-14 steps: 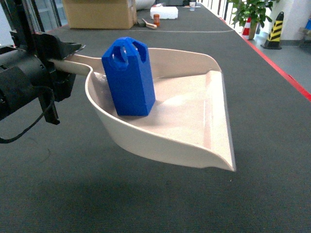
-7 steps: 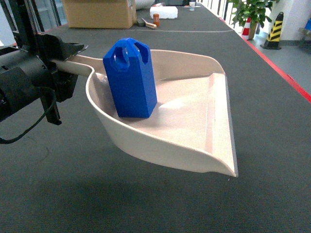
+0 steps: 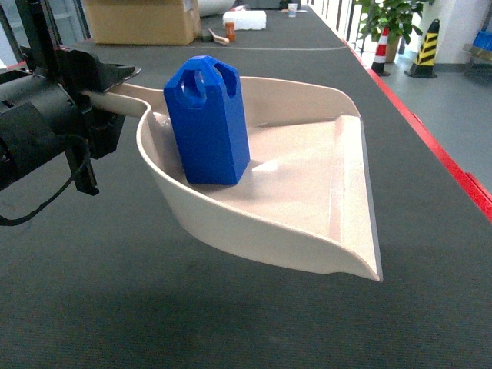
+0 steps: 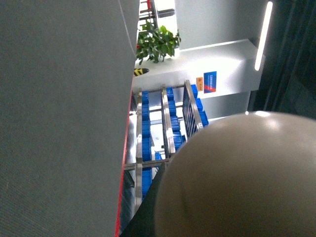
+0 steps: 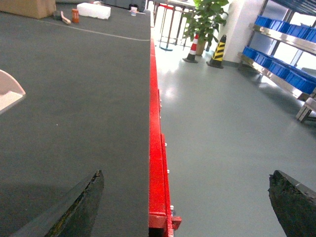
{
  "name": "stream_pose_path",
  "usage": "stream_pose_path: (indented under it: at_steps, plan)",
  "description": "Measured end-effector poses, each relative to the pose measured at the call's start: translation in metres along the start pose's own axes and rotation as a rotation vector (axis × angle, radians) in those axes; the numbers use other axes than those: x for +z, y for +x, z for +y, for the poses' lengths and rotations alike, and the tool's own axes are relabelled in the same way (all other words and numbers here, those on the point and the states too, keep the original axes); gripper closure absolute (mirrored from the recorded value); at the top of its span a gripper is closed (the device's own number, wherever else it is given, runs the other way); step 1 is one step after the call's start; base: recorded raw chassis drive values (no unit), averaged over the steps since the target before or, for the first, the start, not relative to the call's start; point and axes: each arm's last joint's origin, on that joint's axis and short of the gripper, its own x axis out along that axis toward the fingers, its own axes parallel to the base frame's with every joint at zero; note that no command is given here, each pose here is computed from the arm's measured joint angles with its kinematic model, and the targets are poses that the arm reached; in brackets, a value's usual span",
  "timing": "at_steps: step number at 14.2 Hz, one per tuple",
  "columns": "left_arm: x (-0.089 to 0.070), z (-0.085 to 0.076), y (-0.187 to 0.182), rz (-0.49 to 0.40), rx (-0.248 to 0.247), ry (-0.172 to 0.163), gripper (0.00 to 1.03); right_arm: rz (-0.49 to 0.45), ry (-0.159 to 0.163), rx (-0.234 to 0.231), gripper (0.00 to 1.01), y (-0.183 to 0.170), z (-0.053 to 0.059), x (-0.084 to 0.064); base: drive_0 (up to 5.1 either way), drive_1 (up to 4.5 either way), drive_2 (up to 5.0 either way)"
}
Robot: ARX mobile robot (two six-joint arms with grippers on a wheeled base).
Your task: Place part in tray to right shelf
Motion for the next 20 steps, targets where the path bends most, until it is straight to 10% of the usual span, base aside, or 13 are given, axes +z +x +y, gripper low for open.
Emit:
stream_pose_path:
  at_steps: [20]
  plan:
    - [0.0000,0.0003,0.0001,-0.001,0.004,0.003,0.91,0.004,-0.001,0.001,0.03,0.0002,0.0001,-0.0004,4.9,-1.74,-3.1]
